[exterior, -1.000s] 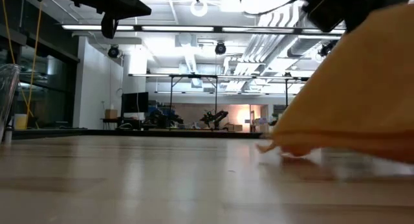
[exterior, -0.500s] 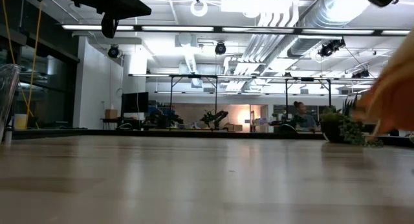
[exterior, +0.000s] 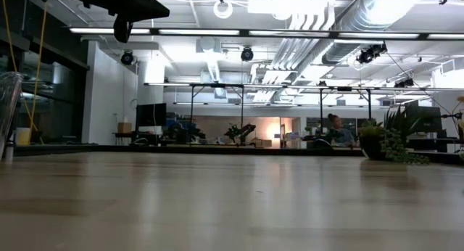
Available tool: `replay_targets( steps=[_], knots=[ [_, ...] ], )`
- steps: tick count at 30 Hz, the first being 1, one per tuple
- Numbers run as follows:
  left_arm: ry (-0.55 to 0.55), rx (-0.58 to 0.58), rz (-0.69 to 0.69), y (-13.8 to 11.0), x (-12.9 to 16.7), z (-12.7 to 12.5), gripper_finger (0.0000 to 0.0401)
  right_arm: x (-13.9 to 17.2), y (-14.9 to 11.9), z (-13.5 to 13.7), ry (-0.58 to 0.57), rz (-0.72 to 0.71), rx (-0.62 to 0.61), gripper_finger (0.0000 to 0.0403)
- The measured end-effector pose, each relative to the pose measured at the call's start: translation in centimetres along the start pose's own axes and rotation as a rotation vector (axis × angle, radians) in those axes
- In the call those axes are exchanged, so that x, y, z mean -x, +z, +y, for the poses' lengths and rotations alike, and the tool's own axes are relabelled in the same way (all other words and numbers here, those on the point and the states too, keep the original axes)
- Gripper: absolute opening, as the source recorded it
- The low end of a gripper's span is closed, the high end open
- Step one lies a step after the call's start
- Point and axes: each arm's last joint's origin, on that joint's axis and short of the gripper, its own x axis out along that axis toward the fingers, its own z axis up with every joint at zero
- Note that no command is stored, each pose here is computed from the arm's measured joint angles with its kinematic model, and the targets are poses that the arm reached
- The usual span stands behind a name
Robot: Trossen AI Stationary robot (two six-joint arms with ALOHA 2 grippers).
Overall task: Fold microfiber towels
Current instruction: Stack the orange microfiber cloth on top of the yellow microfiber cloth
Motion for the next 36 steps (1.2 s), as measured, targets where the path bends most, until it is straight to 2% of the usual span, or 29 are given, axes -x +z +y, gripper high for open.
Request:
replay_targets(
  steps=[6, 11, 14, 19, 24, 30, 33, 36],
  knots=[
    [0.000, 0.000, 0.000, 0.0, 0.0, 0.0, 0.0000, -0.7, 0.3, -0.5, -0.018, 0.064, 0.090, 0.0000],
    [0.000, 0.000, 0.000, 0.0, 0.0, 0.0, 0.0000, -0.2, -0.2, 0.1, 0.063, 0.230, 0.216, 0.0000],
    [-0.001, 0.000, 0.000, 0.0, 0.0, 0.0, 0.0000, 0.3, -0.4, 0.4, 0.116, 0.279, 0.318, 0.0000],
    [-0.001, 0.000, 0.000, 0.0, 0.0, 0.0, 0.0000, 0.5, 0.4, 0.9, 0.176, 0.209, 0.502, 0.0000],
    [-0.001, 0.002, 0.000, 0.0, 0.0, 0.0, 0.0000, 0.3, 2.1, 1.0, 0.142, 0.095, 0.593, 0.0000],
    [-0.002, 0.005, 0.000, 0.0, 0.0, 0.0, 0.0000, -1.1, 3.9, 0.7, 0.074, 0.138, 0.657, 0.0000],
    [-0.002, 0.014, 0.000, 0.0, 0.0, 0.0, 0.0000, -1.0, 3.6, 0.1, 0.047, 0.193, 0.630, 0.0000],
    [-0.002, 0.010, 0.000, 0.0, 0.0, 0.0, 0.0000, -0.3, 2.6, 0.1, 0.087, 0.195, 0.700, 0.0000]
  ],
)
